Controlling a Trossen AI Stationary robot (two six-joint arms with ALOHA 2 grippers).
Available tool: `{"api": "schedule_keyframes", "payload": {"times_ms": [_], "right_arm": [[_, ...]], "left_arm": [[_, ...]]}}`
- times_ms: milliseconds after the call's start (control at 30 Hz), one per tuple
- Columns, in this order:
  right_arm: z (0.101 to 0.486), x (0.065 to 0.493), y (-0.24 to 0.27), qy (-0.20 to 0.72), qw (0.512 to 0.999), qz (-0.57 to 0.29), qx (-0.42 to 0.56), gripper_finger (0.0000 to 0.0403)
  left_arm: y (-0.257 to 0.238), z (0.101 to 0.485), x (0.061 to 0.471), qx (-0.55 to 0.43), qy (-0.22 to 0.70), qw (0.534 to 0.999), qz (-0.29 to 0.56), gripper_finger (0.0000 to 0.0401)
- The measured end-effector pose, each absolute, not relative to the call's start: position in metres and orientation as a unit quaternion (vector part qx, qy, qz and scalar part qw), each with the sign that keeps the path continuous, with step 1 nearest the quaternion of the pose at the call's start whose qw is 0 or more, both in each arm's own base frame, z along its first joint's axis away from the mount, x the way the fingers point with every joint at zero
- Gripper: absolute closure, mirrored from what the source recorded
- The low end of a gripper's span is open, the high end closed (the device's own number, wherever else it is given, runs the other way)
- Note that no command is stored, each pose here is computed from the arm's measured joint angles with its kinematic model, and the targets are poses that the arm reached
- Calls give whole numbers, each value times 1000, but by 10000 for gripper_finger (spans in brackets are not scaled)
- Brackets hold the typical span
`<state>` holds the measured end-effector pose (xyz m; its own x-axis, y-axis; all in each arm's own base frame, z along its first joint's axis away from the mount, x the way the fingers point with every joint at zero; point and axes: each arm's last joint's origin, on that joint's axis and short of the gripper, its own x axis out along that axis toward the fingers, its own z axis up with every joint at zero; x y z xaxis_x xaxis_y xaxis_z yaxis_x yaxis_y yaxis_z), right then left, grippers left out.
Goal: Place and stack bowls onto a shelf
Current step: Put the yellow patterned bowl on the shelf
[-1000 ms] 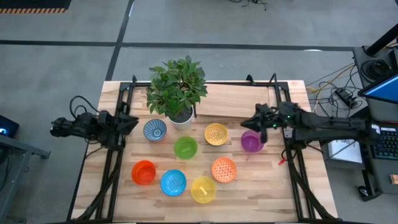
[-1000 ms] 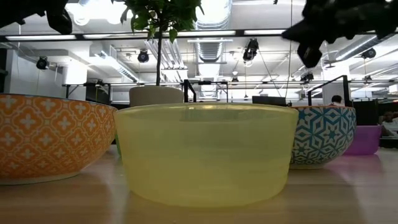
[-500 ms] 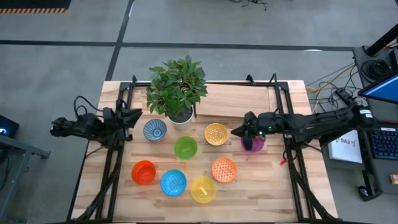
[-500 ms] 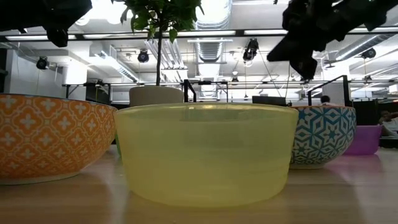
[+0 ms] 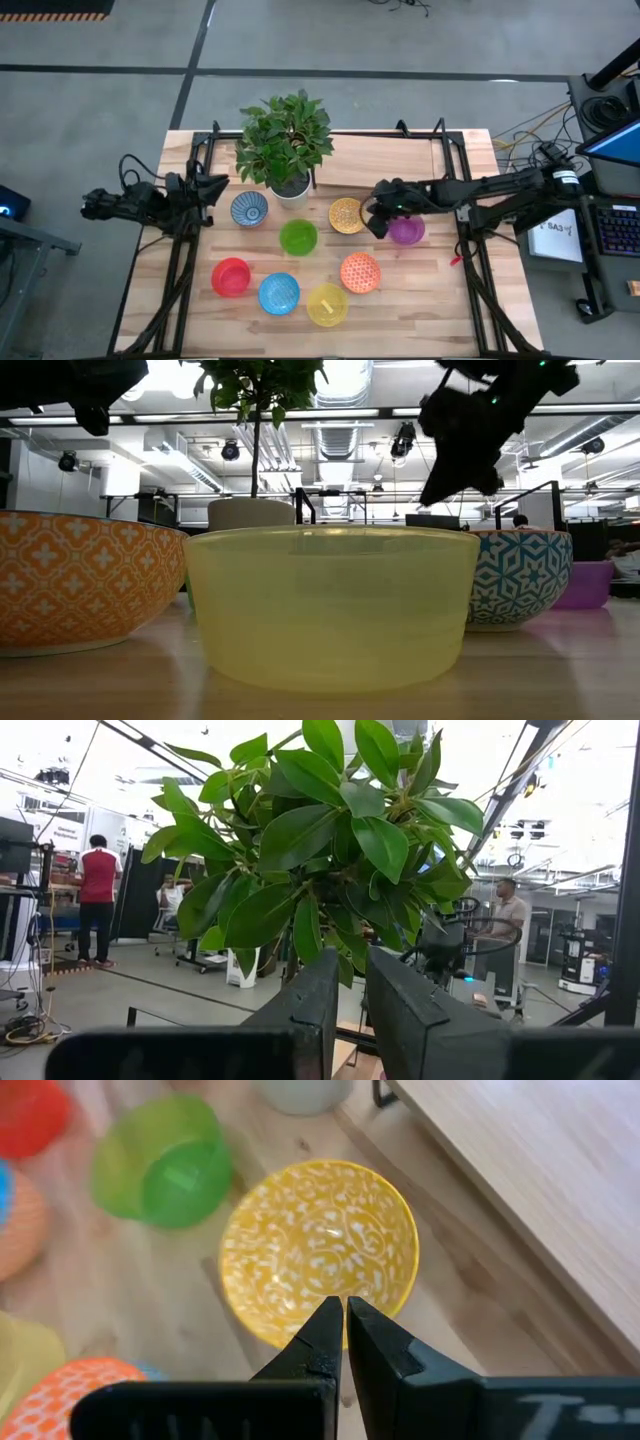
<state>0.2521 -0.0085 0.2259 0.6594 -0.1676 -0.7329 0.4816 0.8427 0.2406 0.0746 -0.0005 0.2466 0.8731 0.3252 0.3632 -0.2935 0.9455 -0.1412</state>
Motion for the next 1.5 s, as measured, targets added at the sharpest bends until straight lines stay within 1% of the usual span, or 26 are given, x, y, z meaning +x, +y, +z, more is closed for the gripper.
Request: {"api": "schedule_keyframes", "payload": {"times_ms": [167,367,433,667,767,933,1033,1267,1367,1500], "right_arm": [[219,266,-16,381,873,-204,225,391],[210,287,-19,404,865,-207,214,391],[212,297,-19,405,871,-198,197,391],[222,332,-21,417,894,-144,84,391],[225,342,-24,444,882,-142,69,391],[222,346,-33,524,835,-154,61,391],[217,348,-35,548,819,-157,60,391],[212,351,-36,551,815,-164,65,391],[217,352,-37,538,818,-193,61,391],[224,350,-38,526,822,-206,76,374]], "left_arm": [[-1,247,75,-41,-195,967,160,363],[-1,247,75,-41,-195,967,160,363],[-1,247,75,-41,-195,967,160,363],[0,247,74,-41,-196,967,160,363],[0,247,74,-41,-196,967,160,363],[0,247,74,-37,-195,967,161,363],[-1,247,75,-30,-193,967,163,363],[-1,247,75,-30,-193,967,163,363],[-1,247,75,-29,-192,967,163,363],[-1,246,75,-27,-191,968,163,363]]}}
